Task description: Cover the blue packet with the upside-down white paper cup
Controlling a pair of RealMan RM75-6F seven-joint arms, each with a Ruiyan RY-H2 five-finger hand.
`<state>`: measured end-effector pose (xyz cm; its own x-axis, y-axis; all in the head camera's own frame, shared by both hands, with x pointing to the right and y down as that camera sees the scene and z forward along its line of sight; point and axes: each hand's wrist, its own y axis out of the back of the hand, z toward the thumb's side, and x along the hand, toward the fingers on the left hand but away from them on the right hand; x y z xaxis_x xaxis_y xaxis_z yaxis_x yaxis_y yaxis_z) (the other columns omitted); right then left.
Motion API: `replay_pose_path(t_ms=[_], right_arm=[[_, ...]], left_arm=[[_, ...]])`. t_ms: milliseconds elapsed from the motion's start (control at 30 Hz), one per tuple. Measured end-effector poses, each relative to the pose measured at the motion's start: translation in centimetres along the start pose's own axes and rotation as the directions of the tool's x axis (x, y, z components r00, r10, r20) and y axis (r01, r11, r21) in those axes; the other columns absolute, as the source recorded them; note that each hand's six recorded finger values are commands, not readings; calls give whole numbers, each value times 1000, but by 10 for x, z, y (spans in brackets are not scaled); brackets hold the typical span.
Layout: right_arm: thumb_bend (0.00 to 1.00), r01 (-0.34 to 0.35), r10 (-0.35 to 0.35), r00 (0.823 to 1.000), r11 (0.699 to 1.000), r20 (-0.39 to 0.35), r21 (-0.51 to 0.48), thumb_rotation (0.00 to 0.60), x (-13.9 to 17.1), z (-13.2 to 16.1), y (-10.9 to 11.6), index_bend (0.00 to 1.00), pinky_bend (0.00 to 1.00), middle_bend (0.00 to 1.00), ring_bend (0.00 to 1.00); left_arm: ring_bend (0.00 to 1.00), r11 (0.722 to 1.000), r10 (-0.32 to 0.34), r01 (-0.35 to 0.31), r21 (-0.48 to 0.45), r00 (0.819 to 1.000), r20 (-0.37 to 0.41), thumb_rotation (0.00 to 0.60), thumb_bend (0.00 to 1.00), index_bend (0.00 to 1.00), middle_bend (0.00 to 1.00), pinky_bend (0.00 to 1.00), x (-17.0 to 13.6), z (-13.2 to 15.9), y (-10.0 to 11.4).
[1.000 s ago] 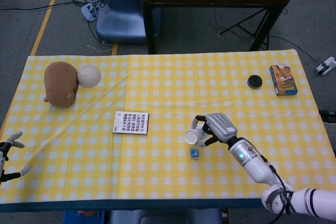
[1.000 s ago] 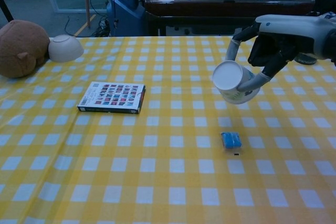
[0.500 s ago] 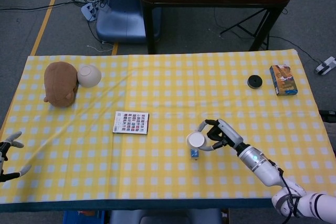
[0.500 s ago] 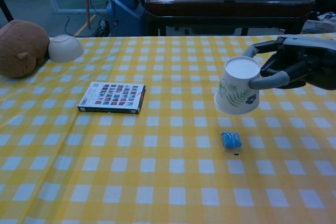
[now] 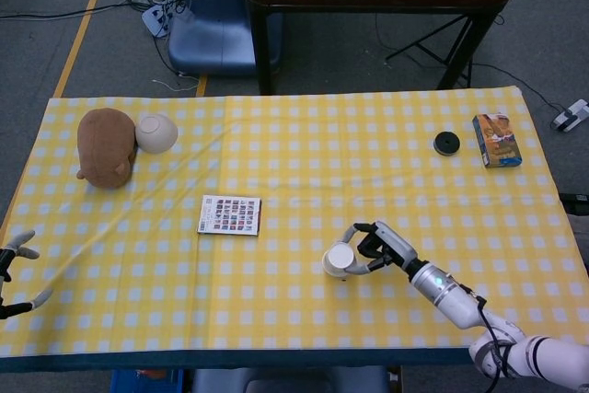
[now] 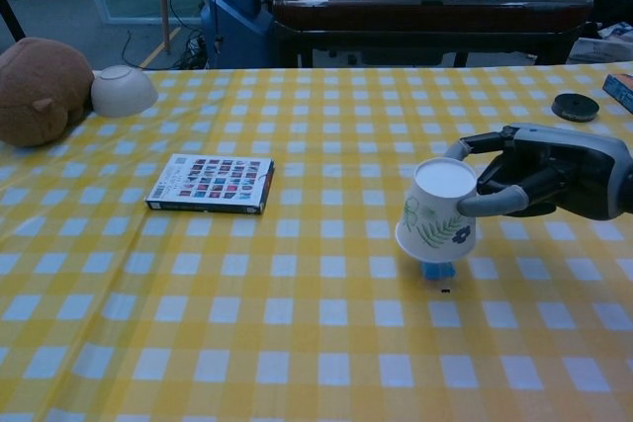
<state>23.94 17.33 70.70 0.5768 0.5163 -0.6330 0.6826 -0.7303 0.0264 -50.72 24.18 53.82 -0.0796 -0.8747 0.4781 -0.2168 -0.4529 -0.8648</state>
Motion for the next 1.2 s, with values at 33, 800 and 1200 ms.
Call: replay_pose_path(t_ms=[33,800,1200], right_arm=[[0,-2,2,1000,1000,3,1,600,-1,-1,-1,575,1000,1000,974],[0,-44,43,998,999,46,25,600,-10,-14,-14,437,1000,1000,978],[0,-63,61,997,998,52,32,600,-2,-11,-10,185,1000,1000,978]], left_arm=[[296,1000,0,0,0,1000,0,600,129,166,387,503,0,0,0],[296,1000,8,-8,-5,1000,-1,600,129,166,387,503,-1,-1,3],[296,1000,3,-3,1,1000,2,600,129,166,387,503,-1,1,1]])
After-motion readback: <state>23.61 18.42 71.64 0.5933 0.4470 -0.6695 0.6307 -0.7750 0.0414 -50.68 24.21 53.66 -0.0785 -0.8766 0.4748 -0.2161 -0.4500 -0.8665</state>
